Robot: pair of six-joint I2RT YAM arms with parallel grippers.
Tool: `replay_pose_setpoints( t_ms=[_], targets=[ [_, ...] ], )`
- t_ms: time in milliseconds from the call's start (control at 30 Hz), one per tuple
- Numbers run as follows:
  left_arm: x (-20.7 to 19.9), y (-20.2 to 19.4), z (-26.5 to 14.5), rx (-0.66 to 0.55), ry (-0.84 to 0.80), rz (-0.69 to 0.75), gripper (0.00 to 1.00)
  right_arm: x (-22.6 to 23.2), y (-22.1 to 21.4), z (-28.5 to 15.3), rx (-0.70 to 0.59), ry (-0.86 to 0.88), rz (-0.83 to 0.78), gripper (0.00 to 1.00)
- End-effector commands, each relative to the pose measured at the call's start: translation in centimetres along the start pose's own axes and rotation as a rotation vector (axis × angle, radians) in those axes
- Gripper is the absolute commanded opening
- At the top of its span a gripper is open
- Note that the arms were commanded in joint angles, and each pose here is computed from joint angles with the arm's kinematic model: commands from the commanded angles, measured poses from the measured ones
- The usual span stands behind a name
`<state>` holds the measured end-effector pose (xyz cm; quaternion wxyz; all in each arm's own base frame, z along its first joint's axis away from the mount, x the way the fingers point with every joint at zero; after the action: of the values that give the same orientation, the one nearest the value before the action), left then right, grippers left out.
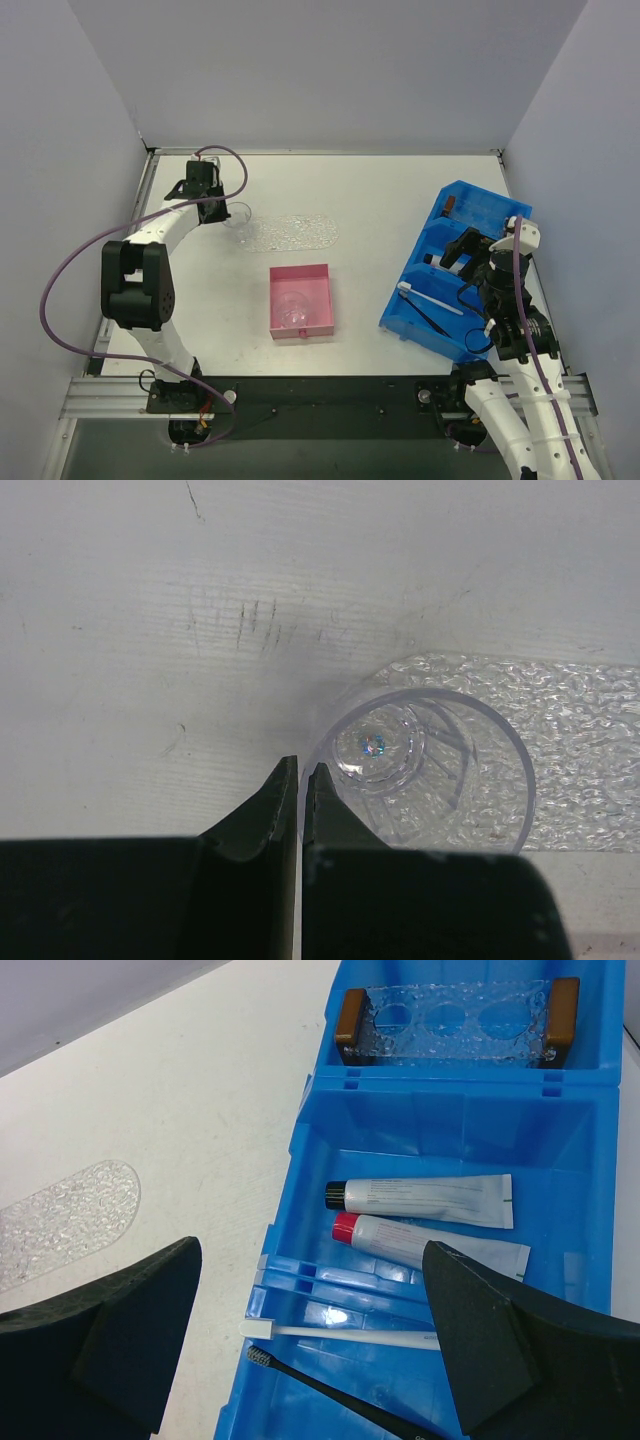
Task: Prepare toiletry sets of a toothbrush and toothpaste on the tray
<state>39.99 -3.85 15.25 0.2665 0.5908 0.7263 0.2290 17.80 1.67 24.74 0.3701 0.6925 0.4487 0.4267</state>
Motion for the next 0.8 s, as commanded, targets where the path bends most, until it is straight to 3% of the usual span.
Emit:
replay_pose_setpoints(
  t_ms=[0, 300, 767],
  targets=[
    [-0.48, 1.62, -0.21, -0.038, -0.025, -0.013, 0.08, 0.00, -0.08, 0.04, 0.007, -0.005, -0.004, 0.87],
    [-0.50, 1.73, -0.36, -0.040, -0.024, -0.016, 0.25, 0.00, -0.14, 0.08, 0.011, -0.007, -0.004, 0.87],
    [-0.50, 1.89, -0.56, -0.050, -0.026, -0.012, 0.40, 0.00, -0.29, 0.20, 0.020, -0.009, -0.005, 0.87]
  ],
)
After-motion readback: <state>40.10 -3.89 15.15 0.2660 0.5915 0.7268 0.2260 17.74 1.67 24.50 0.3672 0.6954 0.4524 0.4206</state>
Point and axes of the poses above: each gripper's point midway between its finger pads, its own z axis out along the fingers, its own x axis along the line the jaws close on, y = z × x, the point moved 8 cm from there along -z, back along the fingers, and after that the axes turned 2 degrees about -z, right-handed, at the moved point
